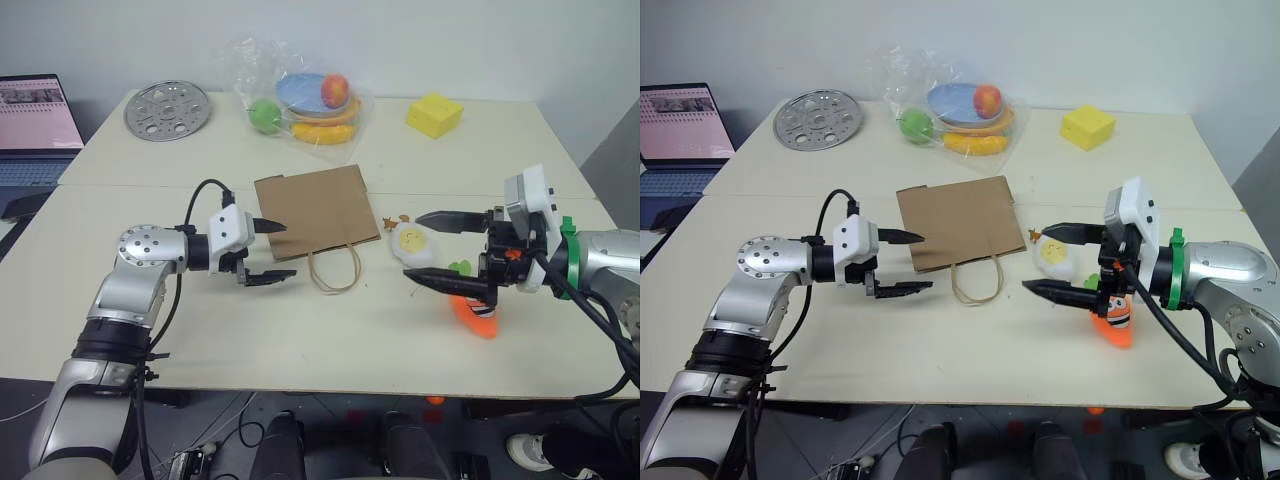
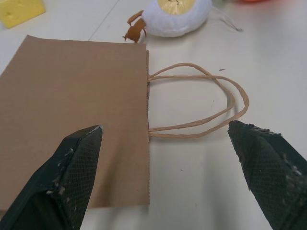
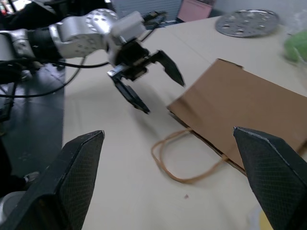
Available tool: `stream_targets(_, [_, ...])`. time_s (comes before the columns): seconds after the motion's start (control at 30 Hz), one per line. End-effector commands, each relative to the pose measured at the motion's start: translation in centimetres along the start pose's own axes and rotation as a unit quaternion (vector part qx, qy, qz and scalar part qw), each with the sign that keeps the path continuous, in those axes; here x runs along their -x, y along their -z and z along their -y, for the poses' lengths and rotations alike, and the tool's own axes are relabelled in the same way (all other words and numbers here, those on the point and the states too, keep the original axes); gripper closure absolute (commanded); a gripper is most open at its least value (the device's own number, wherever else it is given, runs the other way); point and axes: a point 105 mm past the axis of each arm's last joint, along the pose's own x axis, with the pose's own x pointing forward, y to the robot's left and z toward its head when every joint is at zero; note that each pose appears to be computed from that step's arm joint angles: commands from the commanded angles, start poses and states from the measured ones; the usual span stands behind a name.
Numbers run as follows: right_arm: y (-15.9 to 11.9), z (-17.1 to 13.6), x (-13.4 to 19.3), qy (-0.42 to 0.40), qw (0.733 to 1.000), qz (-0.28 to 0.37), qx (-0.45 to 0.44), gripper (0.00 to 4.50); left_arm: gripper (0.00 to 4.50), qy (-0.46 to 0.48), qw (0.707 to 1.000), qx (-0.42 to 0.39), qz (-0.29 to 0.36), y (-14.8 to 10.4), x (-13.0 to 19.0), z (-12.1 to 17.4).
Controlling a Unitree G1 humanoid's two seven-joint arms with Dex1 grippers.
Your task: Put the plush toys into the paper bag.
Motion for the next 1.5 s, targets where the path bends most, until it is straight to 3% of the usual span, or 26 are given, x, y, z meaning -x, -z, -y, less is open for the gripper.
stream_targets(0.03, [-0.7,0.0,0.4,0.025,0.999,0.007,0.018,0.0,0.03,0.027,0.998,-0.051,0.006,-0.6,-0.3,0.4])
stream_targets(0.3, [-0.2,-0.2,0.5,0.051,0.999,-0.001,0.009,0.0,0.03,0.049,0.993,-0.094,0.061,-2.3,-4.2,2.0])
stream_targets(0.5, [-0.2,0.0,0.6,0.062,0.998,-0.001,0.007,0.0,0.03,0.063,0.989,-0.122,0.054,-2.1,-6.4,2.6])
stream_targets(0.67, [-0.2,0.0,0.6,0.065,0.998,-0.001,0.005,0.0,0.03,0.066,0.986,-0.146,0.045,-1.5,-6.8,2.5])
stream_targets(1.23, [0.1,0.3,0.8,0.075,0.997,-0.001,-0.001,0.0,0.03,0.028,0.99,-0.12,0.067,-1.9,-6.8,0.8])
stream_targets(1.5, [0.2,0.4,0.7,0.074,0.997,-0.001,0.001,0.0,2.35,0.026,0.99,-0.11,0.08,-2.3,-6.6,0.5])
